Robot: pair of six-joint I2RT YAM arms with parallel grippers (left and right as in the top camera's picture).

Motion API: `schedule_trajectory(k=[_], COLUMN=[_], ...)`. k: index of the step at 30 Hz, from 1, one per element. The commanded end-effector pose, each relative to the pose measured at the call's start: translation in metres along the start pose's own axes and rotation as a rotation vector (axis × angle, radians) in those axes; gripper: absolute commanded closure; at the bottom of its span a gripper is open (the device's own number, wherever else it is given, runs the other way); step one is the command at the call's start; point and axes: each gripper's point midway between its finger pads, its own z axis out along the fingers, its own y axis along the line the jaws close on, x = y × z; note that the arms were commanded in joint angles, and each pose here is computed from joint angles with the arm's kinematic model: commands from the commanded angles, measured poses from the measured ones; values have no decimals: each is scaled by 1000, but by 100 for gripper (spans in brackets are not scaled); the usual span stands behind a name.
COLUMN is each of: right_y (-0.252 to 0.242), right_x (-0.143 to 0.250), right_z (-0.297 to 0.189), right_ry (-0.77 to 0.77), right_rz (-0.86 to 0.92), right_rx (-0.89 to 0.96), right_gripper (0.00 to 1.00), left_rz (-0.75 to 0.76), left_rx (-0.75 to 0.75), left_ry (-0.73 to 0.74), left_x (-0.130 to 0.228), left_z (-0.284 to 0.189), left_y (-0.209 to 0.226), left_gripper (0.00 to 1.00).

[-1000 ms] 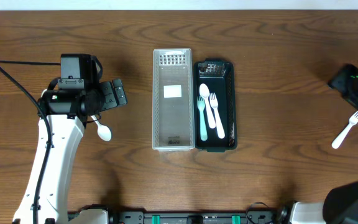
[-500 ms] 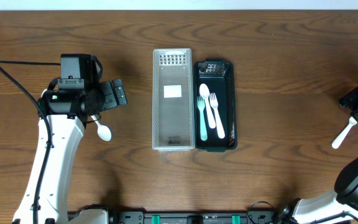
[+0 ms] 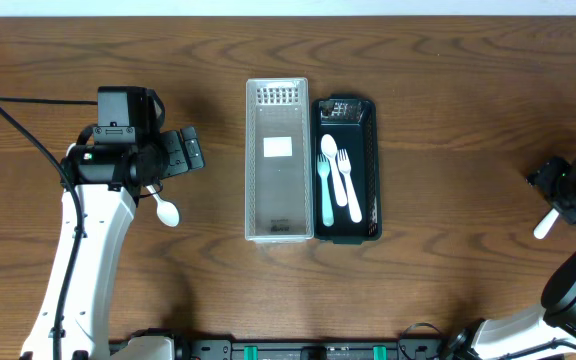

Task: Pack container
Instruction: 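Move the right gripper to the last white fork and grasp it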

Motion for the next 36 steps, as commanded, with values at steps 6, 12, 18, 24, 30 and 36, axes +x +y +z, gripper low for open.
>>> schedule_trajectory(k=[6, 12, 18, 24, 30, 36], right_y=[-17, -28, -29, -30, -30, -30], right_x=[-3, -10, -7, -1, -1, 0], right_z=[10, 14, 33, 43, 44, 44], right_ry=[-15, -37, -22, 5, 6, 8], right_rz=[-41, -35, -46, -49, -49, -48], right_rx=[-23, -17, -13, -7, -7, -8], right_gripper=[24, 26, 20, 19, 45, 72], left_rz=[-8, -8, -8, -8, -8, -8], left_rx=[7, 7, 8, 8, 8, 8], left_ry=[-15, -15, -18, -18, -18, -18], left_x=[-5, -5, -6, -6, -6, -6], left_z=[-4, -4, -4, -4, -4, -4], left_y=[-2, -2, -2, -2, -2, -2], left_gripper=[2, 2, 2, 2, 2, 2])
